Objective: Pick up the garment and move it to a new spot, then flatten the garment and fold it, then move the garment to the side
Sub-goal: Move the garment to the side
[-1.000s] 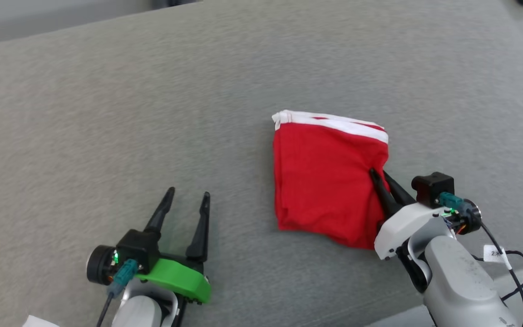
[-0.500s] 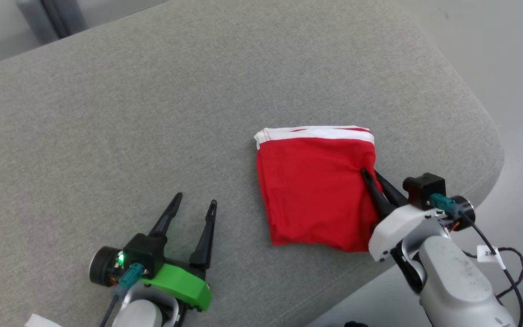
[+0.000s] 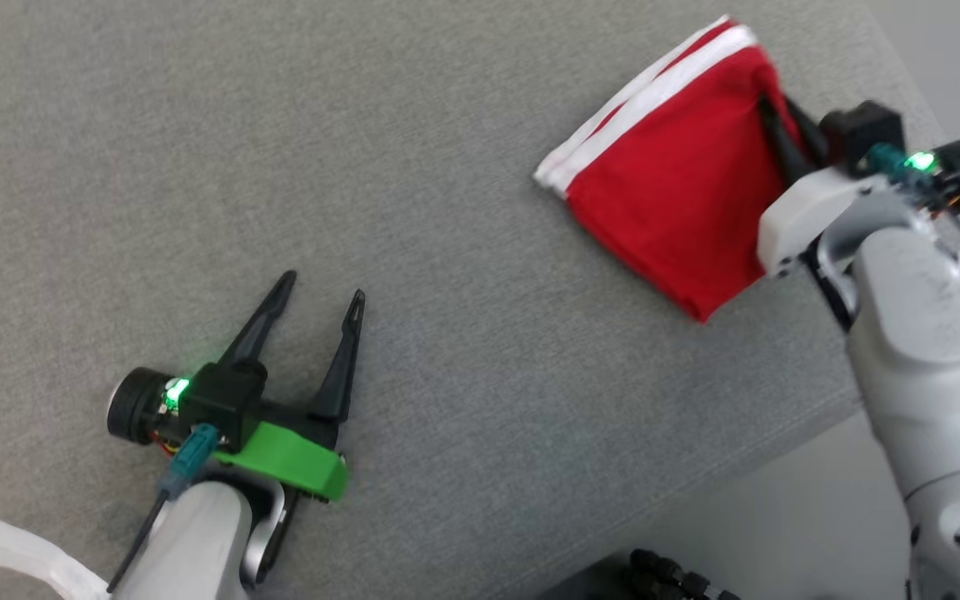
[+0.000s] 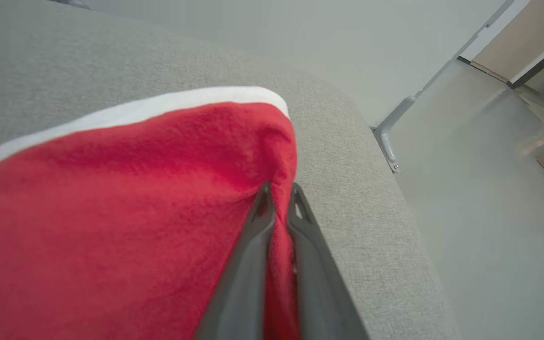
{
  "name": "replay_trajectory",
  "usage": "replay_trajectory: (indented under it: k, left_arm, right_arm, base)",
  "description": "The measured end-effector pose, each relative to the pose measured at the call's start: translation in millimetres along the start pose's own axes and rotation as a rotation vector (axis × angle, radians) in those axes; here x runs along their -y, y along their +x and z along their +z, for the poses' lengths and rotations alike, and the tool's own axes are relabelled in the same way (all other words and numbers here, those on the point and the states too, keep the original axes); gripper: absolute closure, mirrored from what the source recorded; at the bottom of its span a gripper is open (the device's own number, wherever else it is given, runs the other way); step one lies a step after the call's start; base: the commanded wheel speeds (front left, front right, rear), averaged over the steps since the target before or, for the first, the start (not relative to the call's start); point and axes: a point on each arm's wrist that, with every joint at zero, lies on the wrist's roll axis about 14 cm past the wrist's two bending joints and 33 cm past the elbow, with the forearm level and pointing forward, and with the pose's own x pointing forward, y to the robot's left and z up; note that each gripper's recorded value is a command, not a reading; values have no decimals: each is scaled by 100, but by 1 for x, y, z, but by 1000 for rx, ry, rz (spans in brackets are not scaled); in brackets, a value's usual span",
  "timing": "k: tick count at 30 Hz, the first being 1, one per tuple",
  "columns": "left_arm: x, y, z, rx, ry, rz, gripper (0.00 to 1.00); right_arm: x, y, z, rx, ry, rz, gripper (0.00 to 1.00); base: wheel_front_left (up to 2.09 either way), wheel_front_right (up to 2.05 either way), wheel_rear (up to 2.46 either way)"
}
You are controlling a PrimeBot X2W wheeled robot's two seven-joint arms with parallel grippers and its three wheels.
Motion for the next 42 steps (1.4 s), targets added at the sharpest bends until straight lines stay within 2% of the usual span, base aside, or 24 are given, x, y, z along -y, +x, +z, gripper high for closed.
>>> replay_trajectory:
  k: [5,10,14,15,16,17,21,24,27,34,42]
  left_arm:
    - [-30,2,2,33,-22,61,0]
    - [-53,-2,5,59,-24,107,0]
    - [-64,-8,5,64,-23,137,0]
    - [-67,-10,4,64,-24,147,0]
    - [-70,-12,4,67,-25,155,0]
    - [-72,-14,3,65,-26,162,0]
    - [-78,-17,5,72,-35,190,0]
    - [-89,-22,9,78,-31,232,0]
    - [-92,-27,12,69,-23,255,0]
    - [-97,-51,19,55,-24,342,0]
    - [-112,-90,41,90,-14,490,0]
  right_arm:
    - [48,31,-5,-75,-124,-92,100]
    - [102,45,-16,-163,-211,-222,100]
    - [115,54,-18,-180,-248,-272,100]
    - [116,56,-18,-179,-251,-282,80]
    - [117,58,-17,-173,-250,-293,18]
    - [118,59,-17,-170,-253,-303,0]
    - [112,61,-12,-129,-235,-322,0]
    - [98,63,5,-43,-204,-311,0]
    - [70,64,19,52,-71,-284,0]
    - [8,61,67,210,28,-135,0]
    - [-50,32,107,337,129,31,0]
  base:
    - [0,0,0]
    - [0,0,0]
    - [0,0,0]
    - [0,0,0]
    - [0,0,0]
    - [0,0,0]
    - [0,0,0]
    - [0,0,0]
    - [0,0,0]
    - [0,0,0]
    - [0,0,0]
